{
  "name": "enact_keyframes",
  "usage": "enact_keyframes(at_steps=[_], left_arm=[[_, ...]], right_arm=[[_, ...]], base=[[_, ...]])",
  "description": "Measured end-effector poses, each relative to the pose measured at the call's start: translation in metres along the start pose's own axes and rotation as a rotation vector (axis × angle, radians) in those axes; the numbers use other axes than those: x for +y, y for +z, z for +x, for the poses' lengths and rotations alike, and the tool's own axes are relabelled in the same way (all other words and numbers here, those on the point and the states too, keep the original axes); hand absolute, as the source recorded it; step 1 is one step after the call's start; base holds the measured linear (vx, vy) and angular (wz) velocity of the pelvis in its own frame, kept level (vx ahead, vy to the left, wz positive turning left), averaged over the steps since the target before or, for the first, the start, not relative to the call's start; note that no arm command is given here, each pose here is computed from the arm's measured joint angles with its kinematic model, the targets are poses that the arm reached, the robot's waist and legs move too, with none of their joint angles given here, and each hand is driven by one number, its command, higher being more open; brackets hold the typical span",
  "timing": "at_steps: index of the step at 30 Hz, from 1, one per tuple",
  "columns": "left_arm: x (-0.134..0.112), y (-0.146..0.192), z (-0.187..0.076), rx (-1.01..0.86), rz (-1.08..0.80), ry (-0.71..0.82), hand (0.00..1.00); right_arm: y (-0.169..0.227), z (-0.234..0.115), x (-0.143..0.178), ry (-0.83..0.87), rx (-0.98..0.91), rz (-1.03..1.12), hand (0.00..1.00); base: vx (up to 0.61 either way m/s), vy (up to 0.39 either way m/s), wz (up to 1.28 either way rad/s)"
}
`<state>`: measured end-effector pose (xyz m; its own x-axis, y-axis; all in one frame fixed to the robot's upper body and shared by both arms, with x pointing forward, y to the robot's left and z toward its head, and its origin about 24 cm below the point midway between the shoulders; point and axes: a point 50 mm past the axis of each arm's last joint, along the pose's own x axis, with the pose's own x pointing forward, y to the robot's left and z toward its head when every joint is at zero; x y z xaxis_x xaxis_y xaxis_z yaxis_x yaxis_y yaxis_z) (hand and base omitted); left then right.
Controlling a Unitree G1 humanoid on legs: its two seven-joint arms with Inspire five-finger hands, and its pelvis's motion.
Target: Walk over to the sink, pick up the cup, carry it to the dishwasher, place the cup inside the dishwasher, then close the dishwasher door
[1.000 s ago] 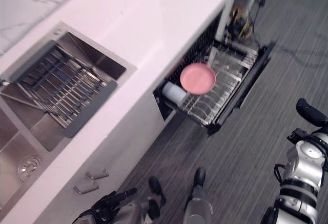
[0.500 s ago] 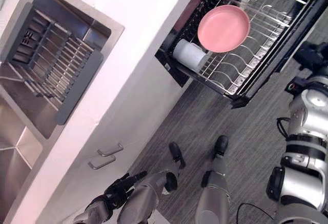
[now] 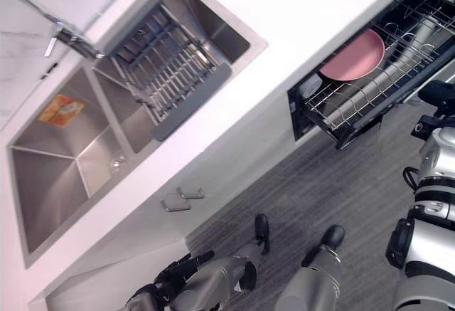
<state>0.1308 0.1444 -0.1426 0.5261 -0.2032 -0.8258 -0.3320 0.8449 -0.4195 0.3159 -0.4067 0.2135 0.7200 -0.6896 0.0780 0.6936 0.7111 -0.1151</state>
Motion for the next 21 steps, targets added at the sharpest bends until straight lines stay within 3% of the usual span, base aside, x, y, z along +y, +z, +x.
enact_keyframes(at_steps=[4, 5, 10, 16, 19, 20, 21], left_arm=[[0.001, -0.010, -0.003, 0.015, -0.005, -0.027, 1.00], [0.001, -0.011, -0.003, 0.015, -0.003, -0.031, 1.00], [0.004, -0.015, -0.006, 0.004, 0.003, -0.045, 1.00], [0.012, -0.020, -0.010, 0.019, -0.055, -0.050, 1.00], [0.028, -0.025, -0.015, 0.032, -0.181, -0.025, 1.00], [0.030, -0.025, -0.016, 0.033, -0.190, -0.023, 1.00], [0.036, -0.027, -0.017, 0.038, -0.233, -0.013, 1.00]], right_arm=[[-0.003, -0.002, 0.014, 0.146, 0.009, 0.013, 0.00], [-0.004, -0.002, 0.017, 0.172, 0.010, 0.013, 1.00], [-0.015, -0.005, 0.023, 0.266, 0.028, 0.012, 1.00], [-0.075, -0.028, 0.028, 0.417, 0.078, -0.016, 1.00], [-0.177, -0.080, 0.022, 0.488, 0.340, 0.062, 1.00], [-0.188, -0.086, 0.019, 0.482, 0.370, 0.074, 1.00], [-0.227, -0.113, 0.003, 0.426, 0.496, 0.128, 1.00]], base=[[0.02, -0.116, 0.50], [0.03, -0.123, 0.33], [0.01, -0.115, -0.04], [-0.02, -0.102, -0.09], [-0.02, -0.102, -0.23], [0.00, -0.138, -0.01], [0.01, -0.083, 0.14]])
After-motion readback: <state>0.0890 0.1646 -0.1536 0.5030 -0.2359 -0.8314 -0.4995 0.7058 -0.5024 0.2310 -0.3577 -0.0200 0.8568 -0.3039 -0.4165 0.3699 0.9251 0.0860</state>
